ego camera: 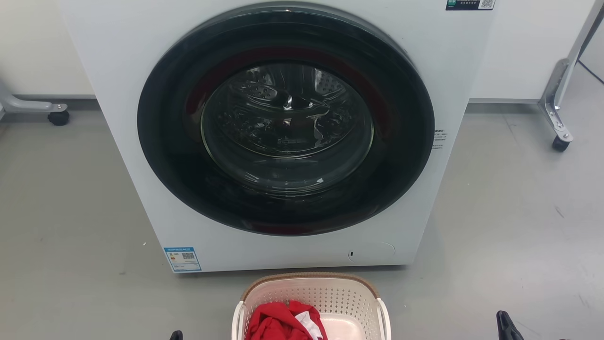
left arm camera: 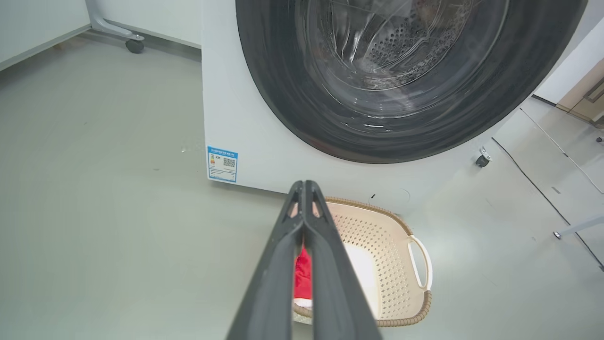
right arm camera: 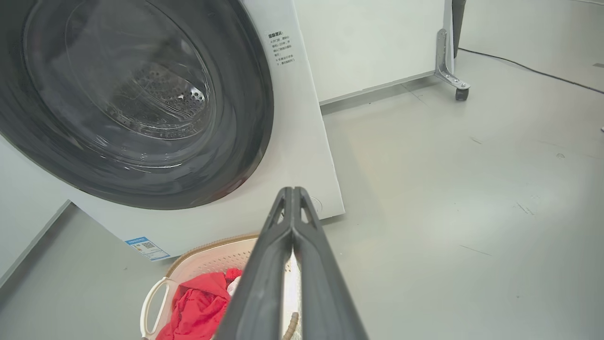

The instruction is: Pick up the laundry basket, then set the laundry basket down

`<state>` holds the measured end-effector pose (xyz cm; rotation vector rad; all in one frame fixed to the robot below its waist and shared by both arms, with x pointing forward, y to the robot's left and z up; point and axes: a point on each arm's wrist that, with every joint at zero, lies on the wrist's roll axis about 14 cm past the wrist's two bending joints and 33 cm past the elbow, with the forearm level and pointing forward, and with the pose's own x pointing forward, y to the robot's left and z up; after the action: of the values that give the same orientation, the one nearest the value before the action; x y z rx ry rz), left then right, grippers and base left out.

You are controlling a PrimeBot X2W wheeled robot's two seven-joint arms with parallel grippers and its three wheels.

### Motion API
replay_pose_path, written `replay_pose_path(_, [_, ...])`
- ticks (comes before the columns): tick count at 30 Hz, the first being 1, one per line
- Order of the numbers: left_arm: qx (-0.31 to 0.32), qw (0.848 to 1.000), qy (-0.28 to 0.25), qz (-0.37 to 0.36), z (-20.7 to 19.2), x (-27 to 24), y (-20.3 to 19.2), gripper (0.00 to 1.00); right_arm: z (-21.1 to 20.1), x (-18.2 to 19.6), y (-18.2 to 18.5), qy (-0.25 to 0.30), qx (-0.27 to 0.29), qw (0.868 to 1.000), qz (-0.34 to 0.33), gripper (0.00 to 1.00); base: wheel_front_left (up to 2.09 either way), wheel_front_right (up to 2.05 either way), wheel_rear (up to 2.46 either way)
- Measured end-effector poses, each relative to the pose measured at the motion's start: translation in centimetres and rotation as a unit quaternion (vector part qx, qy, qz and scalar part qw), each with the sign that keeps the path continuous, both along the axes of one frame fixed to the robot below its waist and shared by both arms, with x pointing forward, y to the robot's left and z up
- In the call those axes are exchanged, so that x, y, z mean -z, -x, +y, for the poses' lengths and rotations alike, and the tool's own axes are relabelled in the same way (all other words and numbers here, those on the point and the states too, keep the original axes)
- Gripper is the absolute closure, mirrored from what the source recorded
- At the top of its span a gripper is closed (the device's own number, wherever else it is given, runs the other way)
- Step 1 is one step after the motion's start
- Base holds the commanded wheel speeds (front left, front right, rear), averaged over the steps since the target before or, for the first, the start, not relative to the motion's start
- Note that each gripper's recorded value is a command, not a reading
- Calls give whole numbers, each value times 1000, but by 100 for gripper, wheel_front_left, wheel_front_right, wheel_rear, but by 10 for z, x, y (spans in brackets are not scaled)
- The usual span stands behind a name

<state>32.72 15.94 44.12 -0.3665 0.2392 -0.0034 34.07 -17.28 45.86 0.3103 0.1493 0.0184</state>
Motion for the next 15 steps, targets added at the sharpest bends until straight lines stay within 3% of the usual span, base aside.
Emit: replay_pose_path(15, [-29,995,98,15,6,0,-8,100,-9,5,-6,-102,32,994,26,100,0,0,0])
